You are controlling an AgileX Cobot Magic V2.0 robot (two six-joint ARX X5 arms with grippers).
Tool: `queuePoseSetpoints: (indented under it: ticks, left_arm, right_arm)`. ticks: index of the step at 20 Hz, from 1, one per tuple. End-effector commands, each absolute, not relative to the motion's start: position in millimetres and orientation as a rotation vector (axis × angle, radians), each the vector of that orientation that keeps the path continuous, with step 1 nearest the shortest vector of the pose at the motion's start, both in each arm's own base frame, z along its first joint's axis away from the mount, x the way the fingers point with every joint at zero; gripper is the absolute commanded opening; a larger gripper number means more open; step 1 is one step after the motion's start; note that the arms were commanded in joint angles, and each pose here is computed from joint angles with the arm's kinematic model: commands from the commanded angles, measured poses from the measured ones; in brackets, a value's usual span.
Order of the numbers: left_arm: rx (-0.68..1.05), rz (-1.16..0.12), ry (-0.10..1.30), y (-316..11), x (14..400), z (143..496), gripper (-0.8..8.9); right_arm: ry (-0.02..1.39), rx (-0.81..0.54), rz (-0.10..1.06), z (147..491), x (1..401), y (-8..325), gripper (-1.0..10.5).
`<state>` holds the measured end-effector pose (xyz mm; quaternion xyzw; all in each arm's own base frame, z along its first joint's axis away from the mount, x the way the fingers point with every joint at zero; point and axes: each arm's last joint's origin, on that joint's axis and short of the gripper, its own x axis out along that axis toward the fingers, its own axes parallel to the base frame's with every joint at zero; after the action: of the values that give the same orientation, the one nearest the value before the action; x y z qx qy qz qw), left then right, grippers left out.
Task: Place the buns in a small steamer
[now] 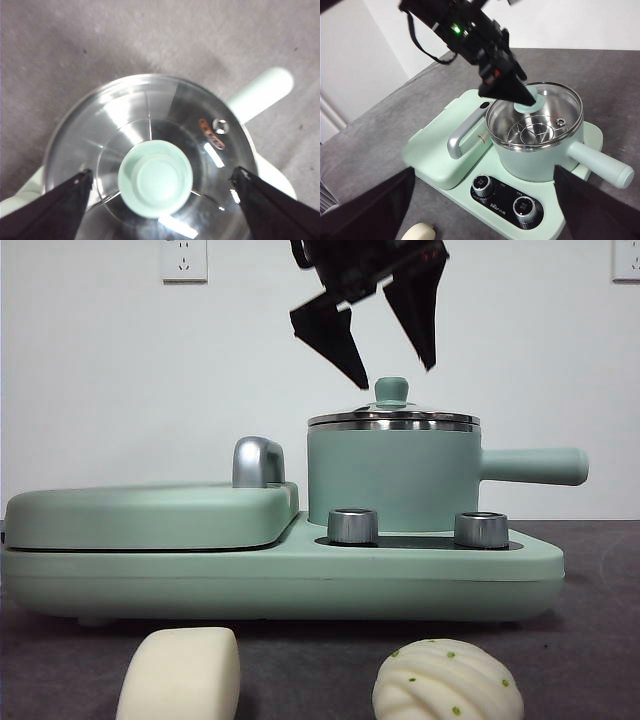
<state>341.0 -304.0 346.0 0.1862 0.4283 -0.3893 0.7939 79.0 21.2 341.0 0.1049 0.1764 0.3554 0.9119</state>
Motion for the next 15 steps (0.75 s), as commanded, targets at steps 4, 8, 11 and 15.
queuePoseSetpoints:
  ticks: [4, 8, 11, 15]
  left_arm:
    - [0.423, -0.848, 0.912, -312.6, 346.4, 337.1, 3.06]
    - [0.432, -0.845, 0.945, -312.8, 346.9, 331.3, 2.76]
    - [0.434, -0.846, 0.946, -312.8, 346.9, 331.1, 2.42]
    - [0.439, -0.848, 0.949, -312.7, 346.8, 330.6, 1.57]
  right_arm:
    - [0.347, 0.203, 0.736, 345.7, 78.2, 21.3, 4.4]
    - [0.347, 0.204, 0.736, 345.6, 78.2, 21.3, 4.4]
    - [0.354, 0.206, 0.736, 345.0, 78.0, 21.3, 4.4]
    - [0.360, 0.209, 0.735, 344.4, 77.8, 21.3, 4.4]
